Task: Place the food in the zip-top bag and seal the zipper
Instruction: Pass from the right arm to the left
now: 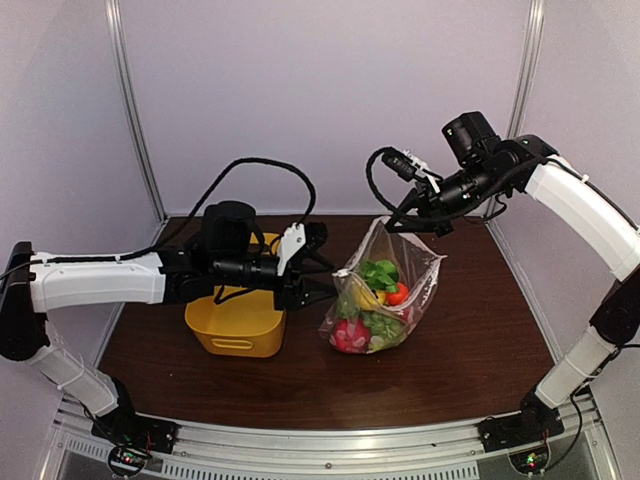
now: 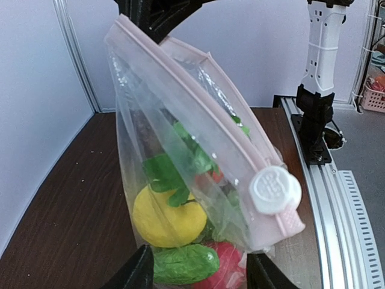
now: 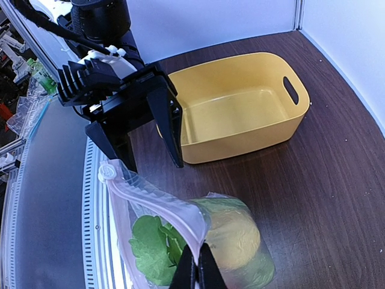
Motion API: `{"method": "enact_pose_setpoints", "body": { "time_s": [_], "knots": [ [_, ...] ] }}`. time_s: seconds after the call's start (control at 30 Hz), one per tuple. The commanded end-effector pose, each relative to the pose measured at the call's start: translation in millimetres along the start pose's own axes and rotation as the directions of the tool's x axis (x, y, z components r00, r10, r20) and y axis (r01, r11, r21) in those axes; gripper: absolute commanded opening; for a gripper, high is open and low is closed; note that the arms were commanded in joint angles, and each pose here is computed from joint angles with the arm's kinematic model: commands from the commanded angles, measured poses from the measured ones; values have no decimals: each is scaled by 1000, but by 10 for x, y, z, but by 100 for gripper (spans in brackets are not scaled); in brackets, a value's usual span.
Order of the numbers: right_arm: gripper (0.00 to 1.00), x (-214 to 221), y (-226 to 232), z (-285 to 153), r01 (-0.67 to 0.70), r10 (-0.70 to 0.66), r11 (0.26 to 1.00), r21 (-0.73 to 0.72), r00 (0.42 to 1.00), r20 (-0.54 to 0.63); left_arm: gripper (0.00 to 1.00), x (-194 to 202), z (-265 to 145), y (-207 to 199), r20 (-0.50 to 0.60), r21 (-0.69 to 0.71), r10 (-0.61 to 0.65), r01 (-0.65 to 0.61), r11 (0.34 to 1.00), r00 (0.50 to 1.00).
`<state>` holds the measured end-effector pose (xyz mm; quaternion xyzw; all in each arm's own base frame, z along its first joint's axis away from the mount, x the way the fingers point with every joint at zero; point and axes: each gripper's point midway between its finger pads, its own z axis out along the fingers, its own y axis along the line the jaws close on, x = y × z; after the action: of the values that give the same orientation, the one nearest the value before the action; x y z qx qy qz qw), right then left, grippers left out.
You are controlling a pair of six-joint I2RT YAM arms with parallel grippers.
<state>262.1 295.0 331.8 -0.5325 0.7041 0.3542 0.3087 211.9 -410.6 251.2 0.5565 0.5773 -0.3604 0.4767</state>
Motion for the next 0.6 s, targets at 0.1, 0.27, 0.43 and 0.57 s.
{"method": "enact_pose_setpoints", "body": {
  "time_s": [0.1,0.27,0.43,0.57],
  "knots": [
    [0,-170,16,-87,31,-32,999,20,998,56,60,-138,-257,-136,-12,30,-2,2,1000,1000],
    [0,-173,-10,-53,21,-22,1000,12,998,54,58,-337,-123,-112,66,64,-15,10,998,998],
    [0,-171,-10,-49,20,-20,1000,9,999,50,48,-266,50,27,47,26,-38,37,999,998],
    [0,-153,-20,-45,20,-20,1000,14,999,45,39,-229,77,96,38,-10,-25,25,1000,999]
  ]
}}
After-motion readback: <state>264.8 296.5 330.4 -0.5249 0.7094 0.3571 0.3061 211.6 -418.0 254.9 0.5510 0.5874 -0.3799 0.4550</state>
